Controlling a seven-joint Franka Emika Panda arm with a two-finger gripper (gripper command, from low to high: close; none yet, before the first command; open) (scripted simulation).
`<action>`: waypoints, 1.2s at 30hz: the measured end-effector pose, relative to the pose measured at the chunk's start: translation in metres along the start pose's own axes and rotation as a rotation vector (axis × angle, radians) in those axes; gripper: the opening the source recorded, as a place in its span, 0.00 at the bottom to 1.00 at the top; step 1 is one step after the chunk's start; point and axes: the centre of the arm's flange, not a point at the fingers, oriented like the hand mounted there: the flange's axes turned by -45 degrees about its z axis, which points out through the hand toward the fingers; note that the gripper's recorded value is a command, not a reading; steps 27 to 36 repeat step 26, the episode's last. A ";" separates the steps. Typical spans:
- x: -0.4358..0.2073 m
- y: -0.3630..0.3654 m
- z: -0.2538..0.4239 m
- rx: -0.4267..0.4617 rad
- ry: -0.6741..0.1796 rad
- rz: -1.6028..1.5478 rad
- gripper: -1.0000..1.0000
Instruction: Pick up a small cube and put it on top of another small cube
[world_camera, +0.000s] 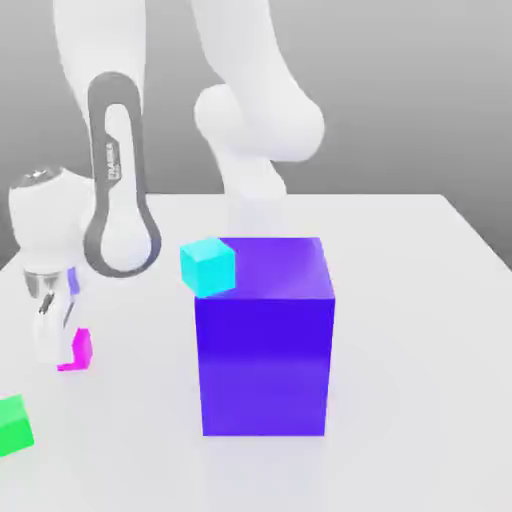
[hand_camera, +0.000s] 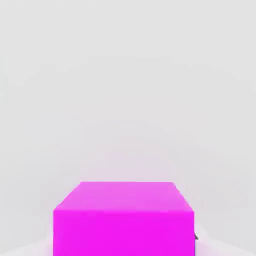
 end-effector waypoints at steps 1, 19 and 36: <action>0.000 0.000 -0.008 0.000 0.000 0.000 0.00; 0.047 -0.156 -0.081 0.004 -0.006 -0.221 0.00; 0.046 -0.160 -0.034 0.004 -0.006 -0.227 1.00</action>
